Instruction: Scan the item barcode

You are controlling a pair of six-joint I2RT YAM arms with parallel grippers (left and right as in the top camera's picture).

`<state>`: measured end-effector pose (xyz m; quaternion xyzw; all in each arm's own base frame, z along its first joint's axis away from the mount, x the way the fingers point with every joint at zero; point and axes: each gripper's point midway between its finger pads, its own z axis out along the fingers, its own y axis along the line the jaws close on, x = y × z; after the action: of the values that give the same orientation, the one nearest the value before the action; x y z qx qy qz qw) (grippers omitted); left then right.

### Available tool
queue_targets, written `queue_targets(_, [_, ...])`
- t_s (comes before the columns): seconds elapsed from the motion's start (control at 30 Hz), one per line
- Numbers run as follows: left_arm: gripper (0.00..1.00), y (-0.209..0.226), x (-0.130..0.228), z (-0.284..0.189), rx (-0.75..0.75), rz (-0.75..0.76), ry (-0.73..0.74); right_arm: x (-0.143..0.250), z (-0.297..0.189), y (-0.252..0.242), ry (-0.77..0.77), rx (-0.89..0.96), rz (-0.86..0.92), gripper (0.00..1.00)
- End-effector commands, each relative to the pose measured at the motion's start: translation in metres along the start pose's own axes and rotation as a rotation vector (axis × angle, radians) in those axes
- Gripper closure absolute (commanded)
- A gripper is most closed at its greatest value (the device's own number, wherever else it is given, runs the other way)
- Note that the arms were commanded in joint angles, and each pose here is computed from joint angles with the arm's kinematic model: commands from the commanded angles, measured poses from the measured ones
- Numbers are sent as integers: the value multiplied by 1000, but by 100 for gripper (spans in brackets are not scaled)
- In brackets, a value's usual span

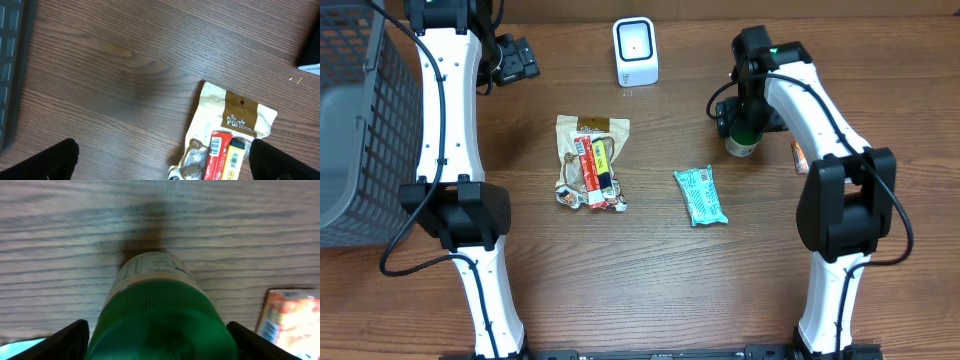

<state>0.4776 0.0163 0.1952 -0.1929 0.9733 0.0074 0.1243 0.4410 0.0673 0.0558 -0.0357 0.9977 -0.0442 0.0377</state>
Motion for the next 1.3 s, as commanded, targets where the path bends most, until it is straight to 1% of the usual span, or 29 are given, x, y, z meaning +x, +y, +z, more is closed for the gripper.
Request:
queue_targets(0.0, [0,-4,2,3,6,-11,9,0,11,-3,25,2,-2,12])
queue_targets(0.33, [0,-4,2,3,6,-11,9,2,32,-2,59,6,-3,14])
queue_targets(0.4, [0,-4,2,3,6,-11,9,0,33,-3,50,5,0,17])
queue_targets(0.63, [0,-4,2,3,6,-11,9,-1,33,-3,48,5,0,20])
queue_targets(0.7, [0,-4,2,3,6,-11,9,-1,33,-3,47,3,0,24])
queue_targets(0.8, [0,-4,2,3,6,-11,9,-2,28,8,43,-50,-2,25])
queue_targets(0.87, [0,-4,2,3,6,-11,9,-10,16,19,13,-114,-1,27])
queue_targets(0.93, [0,-4,2,3,6,-11,9,-20,0,26,-30,-162,1,33])
queue_targets(1.1, [0,-4,2,3,6,-11,9,-40,-55,25,-123,-191,22,41])
queue_targets(1.2, [0,-4,2,3,6,-11,9,-55,-113,37,-213,-270,44,45])
queue_targets(1.27, [0,-4,2,3,6,-11,9,-63,-158,42,-299,-316,58,48])
